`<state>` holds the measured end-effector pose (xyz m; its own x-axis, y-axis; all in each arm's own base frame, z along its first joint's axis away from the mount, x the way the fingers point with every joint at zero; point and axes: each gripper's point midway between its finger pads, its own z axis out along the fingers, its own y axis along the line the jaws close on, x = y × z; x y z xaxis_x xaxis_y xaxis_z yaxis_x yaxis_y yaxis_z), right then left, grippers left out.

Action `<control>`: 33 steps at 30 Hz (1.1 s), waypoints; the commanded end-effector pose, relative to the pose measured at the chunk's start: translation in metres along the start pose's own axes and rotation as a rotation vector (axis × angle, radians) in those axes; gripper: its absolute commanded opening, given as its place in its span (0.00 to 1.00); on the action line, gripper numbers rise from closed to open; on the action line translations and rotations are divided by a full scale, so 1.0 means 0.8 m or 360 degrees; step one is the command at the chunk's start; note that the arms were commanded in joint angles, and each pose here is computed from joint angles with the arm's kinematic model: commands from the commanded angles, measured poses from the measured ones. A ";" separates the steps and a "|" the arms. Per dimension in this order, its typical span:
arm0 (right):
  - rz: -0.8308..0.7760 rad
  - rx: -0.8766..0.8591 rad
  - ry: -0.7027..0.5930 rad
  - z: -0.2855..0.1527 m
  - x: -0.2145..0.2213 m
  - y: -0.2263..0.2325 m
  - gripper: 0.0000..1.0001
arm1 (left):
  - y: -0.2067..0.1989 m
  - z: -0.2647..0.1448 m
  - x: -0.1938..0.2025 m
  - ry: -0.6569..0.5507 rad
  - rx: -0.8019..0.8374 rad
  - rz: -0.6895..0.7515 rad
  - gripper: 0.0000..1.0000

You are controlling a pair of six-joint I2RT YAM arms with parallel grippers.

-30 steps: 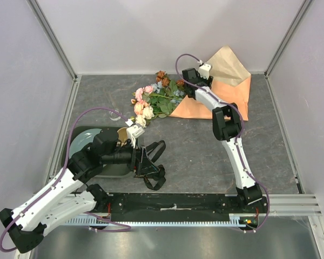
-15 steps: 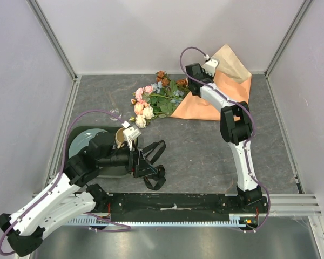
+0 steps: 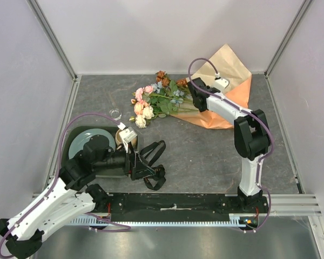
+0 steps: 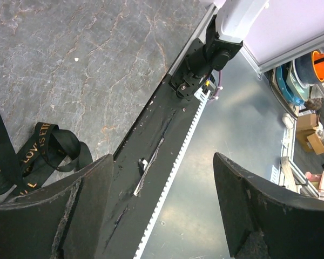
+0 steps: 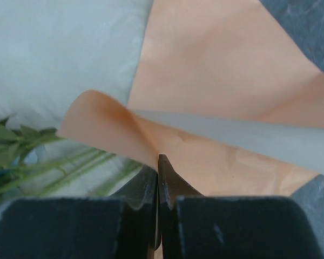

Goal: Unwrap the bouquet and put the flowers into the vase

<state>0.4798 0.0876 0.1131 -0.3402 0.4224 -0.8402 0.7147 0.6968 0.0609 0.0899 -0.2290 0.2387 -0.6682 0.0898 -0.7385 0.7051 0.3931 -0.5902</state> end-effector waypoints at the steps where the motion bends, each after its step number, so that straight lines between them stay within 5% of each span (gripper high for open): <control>1: 0.0140 -0.0041 0.0098 -0.050 0.014 -0.017 0.10 | -0.007 -0.004 -0.007 -0.0063 0.0032 0.0005 0.81; 9: 0.0102 -0.0173 0.0337 -0.113 0.070 -0.063 0.33 | -0.006 -0.014 -0.002 -0.0079 0.0006 0.0033 0.81; 13: -0.0048 -0.0287 0.0451 -0.154 0.103 -0.103 0.62 | -0.003 -0.022 -0.009 -0.0100 -0.0055 0.0088 0.81; 20: -0.0234 -0.0564 0.0608 -0.209 0.120 -0.186 0.98 | -0.003 -0.016 -0.008 -0.0068 -0.0031 0.0108 0.81; 27: -0.0128 -0.1027 0.0378 -0.272 0.030 -0.201 0.98 | -0.004 -0.014 -0.006 -0.0058 -0.0011 0.0113 0.81; 33: -0.0029 -0.1084 0.0031 -0.285 -0.050 -0.205 0.98 | -0.003 -0.017 -0.008 -0.0102 -0.0019 0.0114 0.81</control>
<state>0.2197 0.0968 0.2252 -0.4616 0.4714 -0.7514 0.2030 0.8808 0.4278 0.0866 -0.2185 0.2342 -0.6539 0.0888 -0.7513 0.7084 0.4205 -0.5669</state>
